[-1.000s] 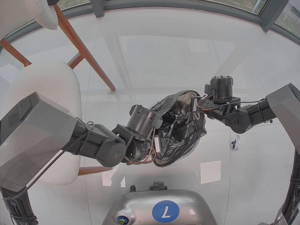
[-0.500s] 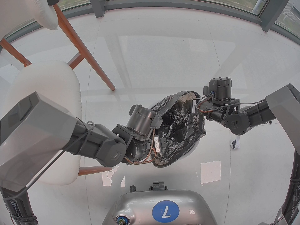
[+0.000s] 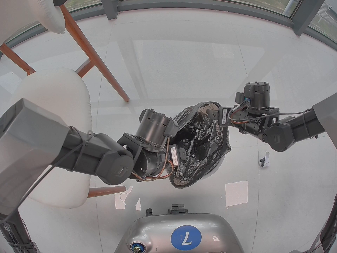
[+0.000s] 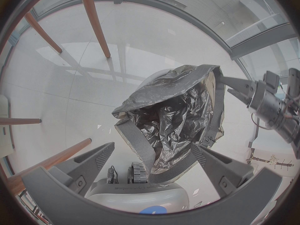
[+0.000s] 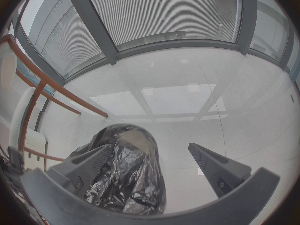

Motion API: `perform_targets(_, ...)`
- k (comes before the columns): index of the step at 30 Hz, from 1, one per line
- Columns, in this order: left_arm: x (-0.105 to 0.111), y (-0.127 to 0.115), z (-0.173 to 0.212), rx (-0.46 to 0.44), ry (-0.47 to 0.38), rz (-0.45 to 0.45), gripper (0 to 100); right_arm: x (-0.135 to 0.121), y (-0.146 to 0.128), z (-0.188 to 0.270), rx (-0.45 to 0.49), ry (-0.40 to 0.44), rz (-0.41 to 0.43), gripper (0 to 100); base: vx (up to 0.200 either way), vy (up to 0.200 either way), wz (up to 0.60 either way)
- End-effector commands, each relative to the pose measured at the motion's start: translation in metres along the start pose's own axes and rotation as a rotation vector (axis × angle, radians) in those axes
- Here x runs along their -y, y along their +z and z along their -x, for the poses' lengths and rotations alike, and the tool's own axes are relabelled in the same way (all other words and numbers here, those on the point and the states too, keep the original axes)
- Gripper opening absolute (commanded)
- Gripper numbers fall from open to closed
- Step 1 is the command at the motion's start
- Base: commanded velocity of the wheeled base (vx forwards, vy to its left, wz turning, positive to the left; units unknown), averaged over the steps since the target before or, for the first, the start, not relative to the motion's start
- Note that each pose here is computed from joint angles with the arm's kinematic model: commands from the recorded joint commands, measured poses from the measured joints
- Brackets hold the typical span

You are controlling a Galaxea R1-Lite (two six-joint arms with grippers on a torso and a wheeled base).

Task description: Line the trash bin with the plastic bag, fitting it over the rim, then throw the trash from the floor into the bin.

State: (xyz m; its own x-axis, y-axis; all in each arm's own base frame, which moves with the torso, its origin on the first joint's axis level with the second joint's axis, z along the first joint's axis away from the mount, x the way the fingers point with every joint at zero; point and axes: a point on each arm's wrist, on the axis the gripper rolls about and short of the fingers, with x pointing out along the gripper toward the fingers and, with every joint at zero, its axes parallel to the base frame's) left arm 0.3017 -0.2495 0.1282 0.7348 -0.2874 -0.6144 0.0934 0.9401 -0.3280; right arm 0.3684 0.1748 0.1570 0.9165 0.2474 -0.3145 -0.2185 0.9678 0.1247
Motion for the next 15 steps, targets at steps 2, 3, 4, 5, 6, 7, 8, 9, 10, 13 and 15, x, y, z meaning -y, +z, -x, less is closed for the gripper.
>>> perform_targets(2,-0.010,0.003,0.034,0.020,-0.010,0.010,100,0.005,-0.013,0.051,-0.057,0.006,0.014,100,0.000,0.000,0.00)
perform_targets(3,-0.012,0.003,0.039,0.021,-0.011,0.011,100,0.007,-0.017,0.053,-0.070,0.000,0.014,100,0.000,0.000,0.00)
perform_targets(4,-0.014,0.003,0.046,0.025,-0.016,0.018,100,0.009,-0.020,0.054,-0.079,-0.009,0.015,100,0.000,0.000,0.00)
perform_targets(5,-0.015,0.004,0.050,0.030,-0.019,0.027,100,0.010,-0.021,0.054,-0.081,-0.012,0.014,100,0.000,0.000,0.00)
perform_targets(6,-0.015,0.005,0.053,0.033,-0.024,0.038,100,0.010,-0.021,0.054,-0.084,-0.016,0.014,100,0.000,0.000,0.00)
perform_targets(7,-0.016,0.006,0.057,0.038,-0.030,0.053,100,0.011,-0.022,0.053,-0.086,-0.020,0.008,100,0.000,0.000,0.00)
perform_targets(8,-0.017,0.007,0.061,0.041,-0.034,0.062,100,0.011,-0.022,0.052,-0.086,-0.022,-0.001,100,0.000,0.000,0.00)
perform_targets(9,-0.017,0.007,0.062,0.042,-0.037,0.064,100,0.010,-0.022,0.052,-0.087,-0.024,-0.007,100,0.000,0.000,0.00)
perform_targets(10,-0.017,0.008,0.064,0.043,-0.046,0.067,100,0.010,-0.023,0.051,-0.089,-0.025,-0.015,100,0.000,0.000,0.00)
perform_targets(13,-0.020,0.013,0.060,0.054,-0.073,0.076,100,0.011,-0.026,0.049,-0.099,-0.032,-0.018,100,0.000,0.000,0.00)
perform_targets(15,-0.018,0.017,0.059,0.084,-0.108,0.073,100,0.011,-0.028,0.049,-0.102,-0.037,-0.016,100,0.000,0.000,0.00)
